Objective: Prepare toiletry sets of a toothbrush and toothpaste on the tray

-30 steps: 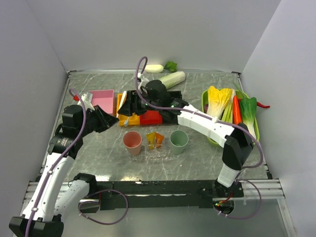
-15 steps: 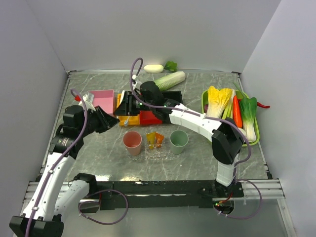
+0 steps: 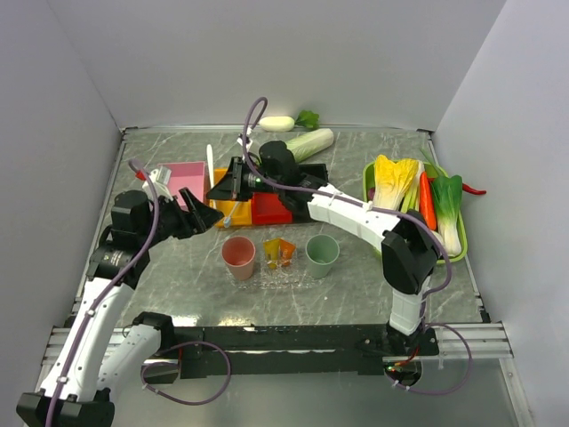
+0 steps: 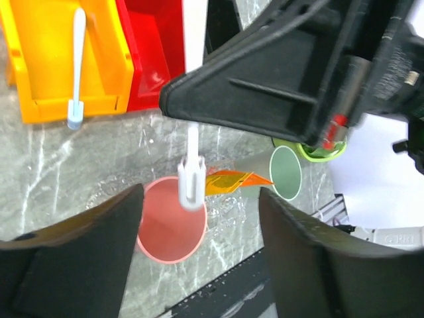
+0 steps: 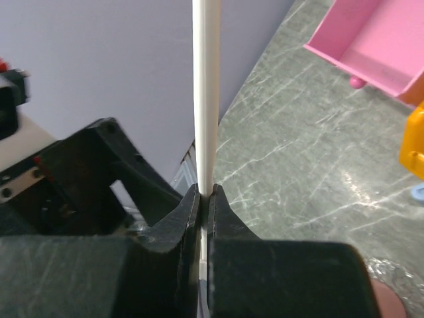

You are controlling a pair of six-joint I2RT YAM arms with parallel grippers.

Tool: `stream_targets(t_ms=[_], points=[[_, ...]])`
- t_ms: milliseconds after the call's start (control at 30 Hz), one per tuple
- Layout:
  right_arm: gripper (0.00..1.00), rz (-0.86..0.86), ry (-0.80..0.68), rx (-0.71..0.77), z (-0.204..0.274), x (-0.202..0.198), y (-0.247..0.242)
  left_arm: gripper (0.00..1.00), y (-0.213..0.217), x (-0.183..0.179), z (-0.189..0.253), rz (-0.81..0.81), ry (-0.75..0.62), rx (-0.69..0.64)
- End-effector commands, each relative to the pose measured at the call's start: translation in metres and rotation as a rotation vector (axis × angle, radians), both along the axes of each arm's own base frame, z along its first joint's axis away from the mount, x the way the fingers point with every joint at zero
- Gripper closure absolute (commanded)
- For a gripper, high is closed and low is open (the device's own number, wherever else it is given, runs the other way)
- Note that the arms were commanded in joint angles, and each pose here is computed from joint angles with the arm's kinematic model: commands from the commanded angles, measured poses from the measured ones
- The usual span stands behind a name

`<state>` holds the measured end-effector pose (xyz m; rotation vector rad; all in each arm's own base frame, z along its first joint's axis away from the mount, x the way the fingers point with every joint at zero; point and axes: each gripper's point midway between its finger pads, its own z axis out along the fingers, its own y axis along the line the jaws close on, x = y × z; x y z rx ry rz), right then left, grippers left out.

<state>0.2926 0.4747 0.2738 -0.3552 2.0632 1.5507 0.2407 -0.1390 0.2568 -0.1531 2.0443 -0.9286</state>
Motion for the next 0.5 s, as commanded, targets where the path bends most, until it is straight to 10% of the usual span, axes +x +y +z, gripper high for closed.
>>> stream_targets(t_ms=[0,467], points=[[1.0,-0.011,-0.104,0.049,0.038,0.001,-0.017,0.23,0.004,-0.002,0.049,0.008,-0.166,0.006],[1.0,0.136,-0.22,-0.065,0.035,-0.072,-0.082,0.21,-0.004,0.01,0.125,0.028,-0.337,-0.16]])
